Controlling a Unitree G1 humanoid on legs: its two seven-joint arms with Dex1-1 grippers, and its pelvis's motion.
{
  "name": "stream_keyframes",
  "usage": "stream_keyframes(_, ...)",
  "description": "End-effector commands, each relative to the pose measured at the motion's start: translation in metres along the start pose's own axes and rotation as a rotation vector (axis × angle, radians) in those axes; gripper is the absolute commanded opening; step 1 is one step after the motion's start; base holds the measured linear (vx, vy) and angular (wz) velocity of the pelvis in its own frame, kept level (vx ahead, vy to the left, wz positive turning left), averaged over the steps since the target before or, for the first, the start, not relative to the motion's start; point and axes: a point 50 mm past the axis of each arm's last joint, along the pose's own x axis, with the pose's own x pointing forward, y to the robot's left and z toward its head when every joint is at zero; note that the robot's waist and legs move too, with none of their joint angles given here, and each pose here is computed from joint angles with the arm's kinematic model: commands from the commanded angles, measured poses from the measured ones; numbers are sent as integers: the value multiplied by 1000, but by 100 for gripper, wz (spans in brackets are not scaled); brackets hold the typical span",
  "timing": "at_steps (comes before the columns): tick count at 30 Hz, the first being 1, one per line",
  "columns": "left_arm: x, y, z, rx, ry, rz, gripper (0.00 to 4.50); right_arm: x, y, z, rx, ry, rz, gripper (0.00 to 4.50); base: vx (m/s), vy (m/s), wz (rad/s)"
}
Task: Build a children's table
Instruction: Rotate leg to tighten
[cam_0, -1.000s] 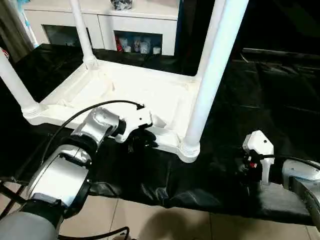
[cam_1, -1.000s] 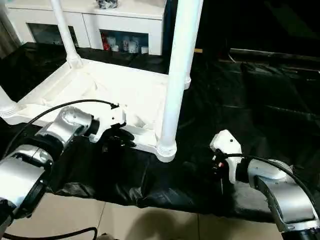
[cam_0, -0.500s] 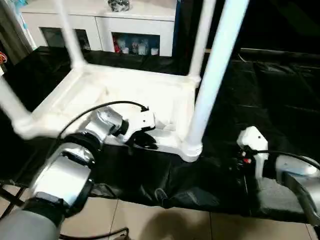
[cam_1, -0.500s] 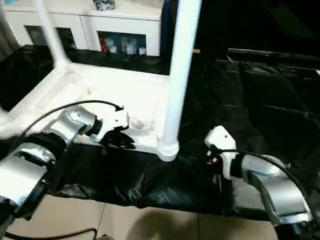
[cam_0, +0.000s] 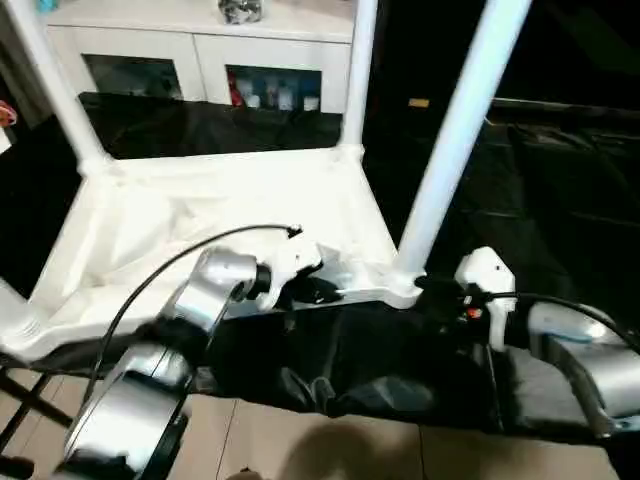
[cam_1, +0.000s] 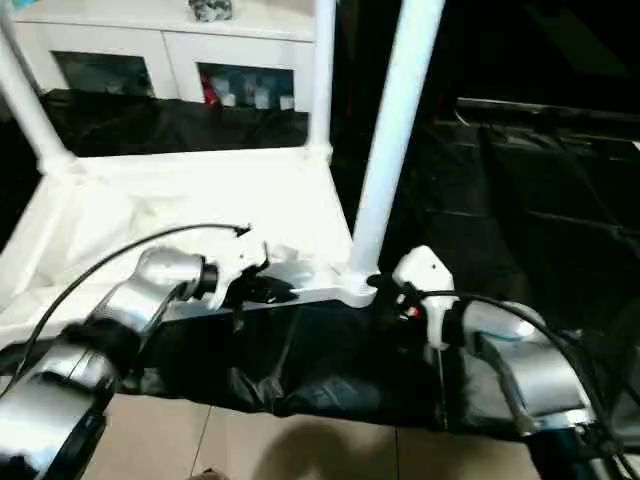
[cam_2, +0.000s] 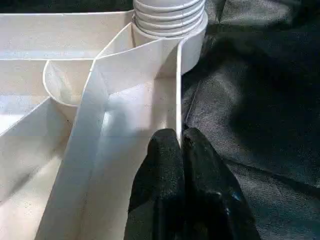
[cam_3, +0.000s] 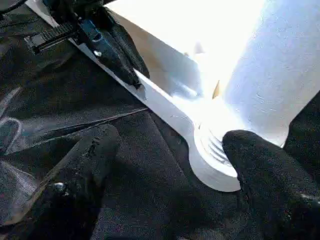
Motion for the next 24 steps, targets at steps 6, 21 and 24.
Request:
stream_keyframes(6, 0, -19, -19, -33, 87, -89, 0, 1, -9, -5, -75, 77, -97, 448, 0, 0, 0)
stream_keyframes(21, -9, -20, -12, -30, 77, -122, 0, 35, -19, 5, -25, -38, -137, 422, 0, 0, 0)
stream_keyframes(24, -8, -19, -9, -37, 58, -111, 0, 44, -20, 8, -38, -28, -114, 390, 0, 0, 0)
